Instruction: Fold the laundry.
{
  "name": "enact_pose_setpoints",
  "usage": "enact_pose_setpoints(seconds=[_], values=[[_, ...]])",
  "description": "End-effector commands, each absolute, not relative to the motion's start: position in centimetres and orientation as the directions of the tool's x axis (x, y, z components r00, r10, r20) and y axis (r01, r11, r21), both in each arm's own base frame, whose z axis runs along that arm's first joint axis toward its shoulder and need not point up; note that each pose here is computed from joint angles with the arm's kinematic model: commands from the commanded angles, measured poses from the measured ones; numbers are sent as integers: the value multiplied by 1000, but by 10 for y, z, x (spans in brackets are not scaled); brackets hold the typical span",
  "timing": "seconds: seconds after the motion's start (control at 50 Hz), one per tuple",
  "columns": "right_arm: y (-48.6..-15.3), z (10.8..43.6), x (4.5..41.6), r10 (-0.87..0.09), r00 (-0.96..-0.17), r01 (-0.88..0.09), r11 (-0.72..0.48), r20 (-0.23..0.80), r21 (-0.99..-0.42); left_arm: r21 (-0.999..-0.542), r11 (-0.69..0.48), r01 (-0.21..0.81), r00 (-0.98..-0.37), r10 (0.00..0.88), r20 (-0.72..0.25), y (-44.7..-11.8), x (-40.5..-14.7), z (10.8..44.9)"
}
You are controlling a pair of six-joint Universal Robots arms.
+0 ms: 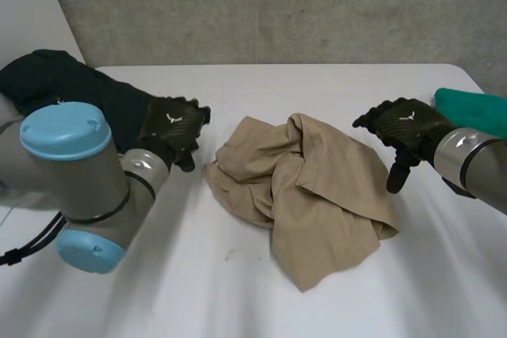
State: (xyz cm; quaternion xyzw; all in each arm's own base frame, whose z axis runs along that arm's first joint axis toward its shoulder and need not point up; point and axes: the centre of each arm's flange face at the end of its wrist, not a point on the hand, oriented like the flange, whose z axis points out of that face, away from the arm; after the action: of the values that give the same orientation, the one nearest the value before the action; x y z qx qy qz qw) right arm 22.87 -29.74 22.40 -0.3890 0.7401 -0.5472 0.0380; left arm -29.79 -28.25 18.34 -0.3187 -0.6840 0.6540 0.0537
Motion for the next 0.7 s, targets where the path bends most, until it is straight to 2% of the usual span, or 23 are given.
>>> enact_pose_setpoints(seconds=[0.02, 0.24, 0.42, 0.54, 0.62, 0.64, 0.68, 0.7], values=[[-292, 215, 228, -627, -694, -536, 122, 353, -836, -916, -13, 400, -733, 596, -328, -292, -303, 148], [-288, 204, 226, -634, -696, -538, 148, 338, -830, -890, -42, 454, -696, 606, -384, -315, -314, 121], [-289, 198, 221, -615, -709, -542, 161, 346, -825, -875, 8, 484, -682, 629, -372, -321, -319, 102], [-291, 198, 219, -596, -718, -543, 156, 359, -825, -871, 16, 491, -694, 612, -380, -326, -321, 104], [-295, 204, 217, -572, -727, -543, 140, 380, -828, -881, -21, 472, -760, 498, -419, -346, -317, 130], [-296, 207, 217, -563, -730, -542, 133, 387, -830, -888, -58, 457, -800, 411, -438, -361, -314, 149], [-297, 212, 217, -552, -734, -540, 123, 395, -833, -898, -112, 426, -840, 319, -439, -376, -309, 178], [-297, 217, 216, -542, -737, -538, 111, 403, -836, -903, -174, 393, -872, 241, -426, -386, -304, 210]])
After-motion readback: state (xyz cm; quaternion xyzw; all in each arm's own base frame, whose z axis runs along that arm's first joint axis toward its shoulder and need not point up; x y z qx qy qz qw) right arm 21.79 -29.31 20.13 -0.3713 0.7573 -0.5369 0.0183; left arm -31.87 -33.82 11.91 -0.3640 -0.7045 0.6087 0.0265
